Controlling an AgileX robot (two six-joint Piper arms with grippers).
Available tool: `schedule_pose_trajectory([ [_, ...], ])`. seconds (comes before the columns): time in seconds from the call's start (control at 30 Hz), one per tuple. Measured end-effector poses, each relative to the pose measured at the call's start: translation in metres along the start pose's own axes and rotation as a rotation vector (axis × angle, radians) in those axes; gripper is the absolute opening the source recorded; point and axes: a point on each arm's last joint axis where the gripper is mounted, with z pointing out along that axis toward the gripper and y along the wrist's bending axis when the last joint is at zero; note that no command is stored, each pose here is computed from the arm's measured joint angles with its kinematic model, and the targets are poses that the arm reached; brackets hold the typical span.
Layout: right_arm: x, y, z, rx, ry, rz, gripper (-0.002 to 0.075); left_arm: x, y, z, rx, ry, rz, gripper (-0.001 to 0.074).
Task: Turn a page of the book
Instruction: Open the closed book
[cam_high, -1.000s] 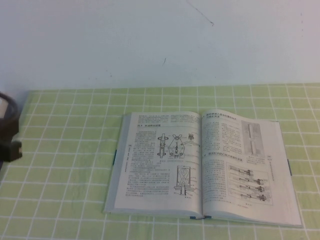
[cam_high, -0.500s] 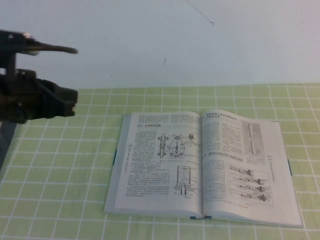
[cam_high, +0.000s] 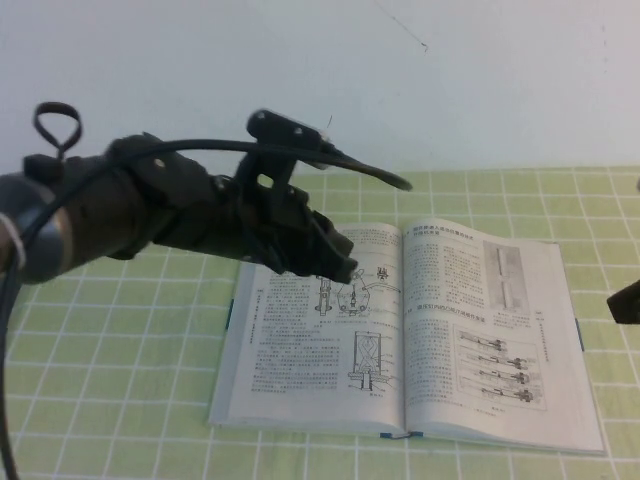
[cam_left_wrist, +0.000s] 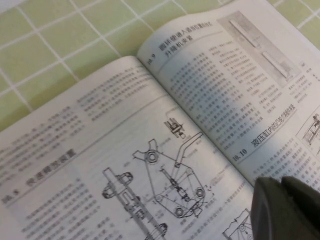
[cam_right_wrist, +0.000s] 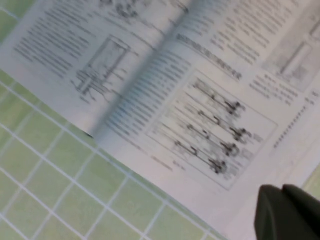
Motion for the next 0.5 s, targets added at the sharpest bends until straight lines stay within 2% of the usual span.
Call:
schedule_pose_trajectory([
  [0.1, 0.002, -0.006, 0.011, 0.046, 0.075, 0.008, -0.0003, 0.004, -0.007, 0.023, 0.026, 0.039, 0.015, -0.0004],
  [0.27, 0.002, -0.015, 0.031, 0.04, 0.126, 0.048, -0.0003, 0.012, -0.017, 0.059, 0.064, 0.097, 0.035, -0.0004],
  [0.5, 0.004, -0.027, 0.056, 0.027, 0.166, 0.084, -0.0003, 0.037, -0.011, 0.093, 0.079, 0.191, 0.005, -0.0004],
])
